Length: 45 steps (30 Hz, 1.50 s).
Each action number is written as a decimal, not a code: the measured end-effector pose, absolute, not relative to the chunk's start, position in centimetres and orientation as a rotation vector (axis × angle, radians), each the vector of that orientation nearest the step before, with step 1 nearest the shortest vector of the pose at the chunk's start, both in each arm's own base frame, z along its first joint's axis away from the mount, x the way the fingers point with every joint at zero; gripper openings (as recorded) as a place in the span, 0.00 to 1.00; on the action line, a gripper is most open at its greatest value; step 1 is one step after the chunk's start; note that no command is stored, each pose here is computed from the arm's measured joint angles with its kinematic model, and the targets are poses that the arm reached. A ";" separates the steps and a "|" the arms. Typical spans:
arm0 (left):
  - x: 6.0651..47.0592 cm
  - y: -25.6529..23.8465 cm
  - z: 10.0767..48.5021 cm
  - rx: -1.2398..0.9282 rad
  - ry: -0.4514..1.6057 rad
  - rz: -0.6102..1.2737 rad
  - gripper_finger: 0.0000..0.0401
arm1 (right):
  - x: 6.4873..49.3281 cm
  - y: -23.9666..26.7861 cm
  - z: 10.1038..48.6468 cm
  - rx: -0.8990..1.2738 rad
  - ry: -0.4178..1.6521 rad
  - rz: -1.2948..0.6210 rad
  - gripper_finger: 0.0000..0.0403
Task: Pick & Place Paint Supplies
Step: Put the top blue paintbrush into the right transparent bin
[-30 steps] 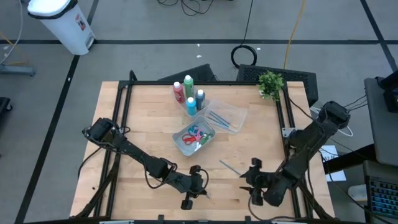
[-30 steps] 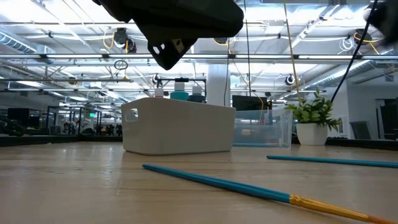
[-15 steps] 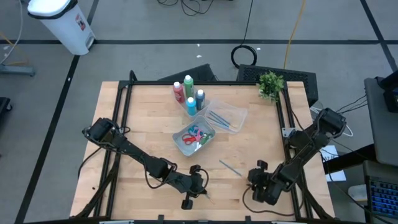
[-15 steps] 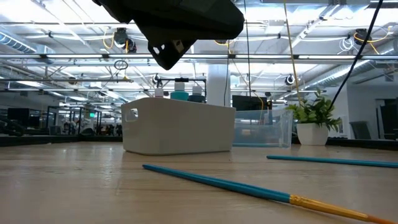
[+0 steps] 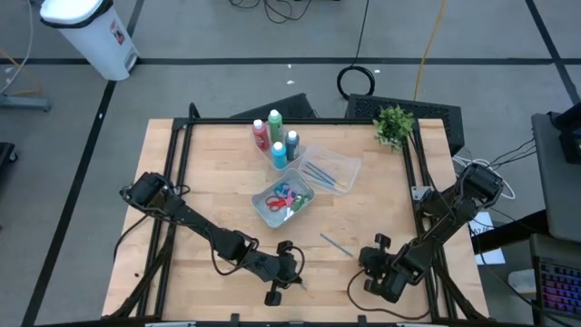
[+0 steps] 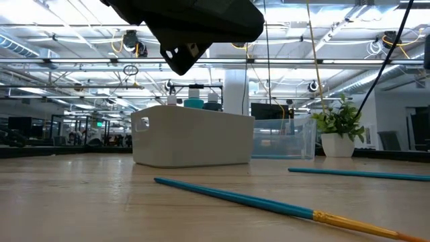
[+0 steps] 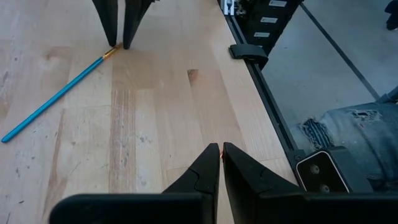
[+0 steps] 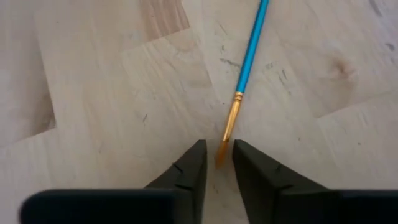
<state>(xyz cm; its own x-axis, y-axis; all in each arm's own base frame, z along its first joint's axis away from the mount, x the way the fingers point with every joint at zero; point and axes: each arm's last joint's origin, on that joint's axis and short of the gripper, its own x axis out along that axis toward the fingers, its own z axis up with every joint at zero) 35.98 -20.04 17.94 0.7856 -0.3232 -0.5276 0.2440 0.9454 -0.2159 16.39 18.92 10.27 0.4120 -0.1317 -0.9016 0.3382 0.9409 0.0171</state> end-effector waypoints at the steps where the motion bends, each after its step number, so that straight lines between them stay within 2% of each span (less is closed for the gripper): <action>1: 36.0 -20.0 17.9 -0.139 0.593 -0.307 0.06 | 16.4 18.9 10.2 0.209 1.115 -0.299 0.15; 7: 36.0 -20.0 17.9 -0.139 0.593 -0.307 0.06 | 16.3 18.9 10.2 0.217 1.146 -0.291 0.01; 21: 36.0 -20.0 17.9 -0.137 0.592 -0.308 0.06 | 16.3 18.4 10.1 0.251 1.172 -0.347 0.00; 26: 36.0 -20.0 17.9 -0.133 0.592 -0.309 0.06 | 16.6 18.2 11.2 0.263 1.157 -0.301 0.00; 38: 36.0 -20.0 17.9 -0.134 0.591 -0.309 0.06 | 16.5 16.9 17.3 0.257 0.827 -0.212 0.00; 45: 36.0 -20.0 17.9 -0.134 0.591 -0.309 0.06 | 17.2 14.7 20.4 0.285 0.633 -0.272 0.00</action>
<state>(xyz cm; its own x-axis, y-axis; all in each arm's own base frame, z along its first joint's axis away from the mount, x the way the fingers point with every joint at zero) 35.99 -20.04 17.94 0.7860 -0.3236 -0.5267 0.2473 0.9455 -0.2118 17.24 14.65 20.42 0.7734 -0.1610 -0.6132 0.3334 0.9260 0.1774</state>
